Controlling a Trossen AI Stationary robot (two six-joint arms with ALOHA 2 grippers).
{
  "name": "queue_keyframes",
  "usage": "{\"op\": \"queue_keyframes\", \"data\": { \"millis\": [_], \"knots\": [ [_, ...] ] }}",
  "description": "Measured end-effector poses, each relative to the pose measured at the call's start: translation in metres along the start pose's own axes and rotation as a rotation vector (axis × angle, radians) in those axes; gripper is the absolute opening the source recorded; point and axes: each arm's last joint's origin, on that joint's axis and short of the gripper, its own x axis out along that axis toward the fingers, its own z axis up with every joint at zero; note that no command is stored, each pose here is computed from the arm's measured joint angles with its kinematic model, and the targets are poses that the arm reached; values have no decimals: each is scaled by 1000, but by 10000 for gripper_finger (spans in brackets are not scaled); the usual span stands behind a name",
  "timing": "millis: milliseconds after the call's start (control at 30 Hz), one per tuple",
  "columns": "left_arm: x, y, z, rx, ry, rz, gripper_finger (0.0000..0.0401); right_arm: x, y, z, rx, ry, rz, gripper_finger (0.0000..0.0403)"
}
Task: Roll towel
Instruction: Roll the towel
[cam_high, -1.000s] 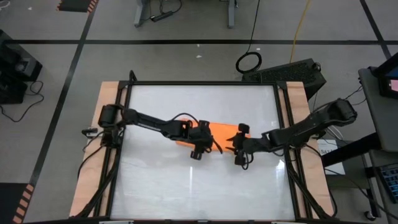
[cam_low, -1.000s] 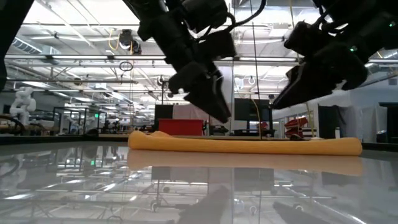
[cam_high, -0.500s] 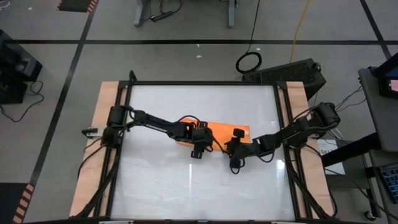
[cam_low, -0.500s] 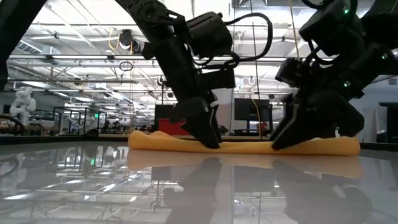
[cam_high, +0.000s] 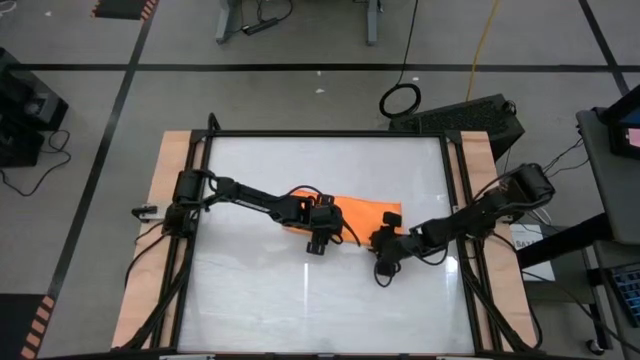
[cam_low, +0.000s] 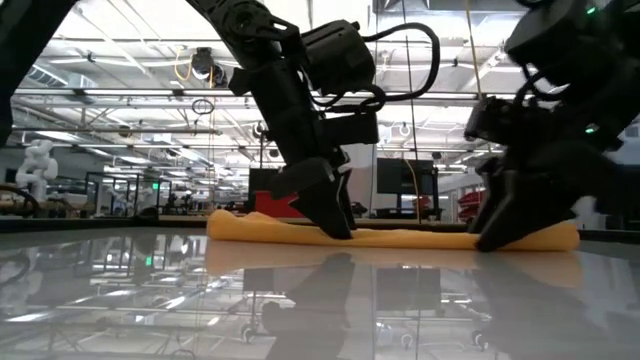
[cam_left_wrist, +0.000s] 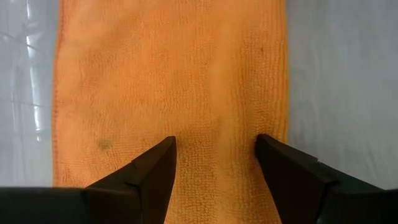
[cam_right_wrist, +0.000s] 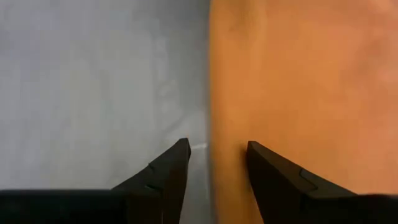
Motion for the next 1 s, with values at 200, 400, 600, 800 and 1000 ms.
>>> {"op": "queue_keyframes", "data": {
  "millis": [200, 400, 600, 800, 1000],
  "knots": [
    [-16, -1, 6, 6, -36, 3, 234, -24, 4, 0, -19, -11, 62, 157],
    [-51, -5, 14, -24, -88, 25, 234, -46, -7, 5, -25, -66, -22, 157],
    [-51, -5, -5, -111, 100, 89, 234, -55, -19, 0, -47, -56, -195, 157],
    [-45, 1, -21, -201, 172, 113, 233, -43, -23, -3, -46, 26, -198, 157],
    [-36, 12, -30, -234, 163, 90, 232, -27, -17, -9, -22, 97, -141, 157]
  ]
}}
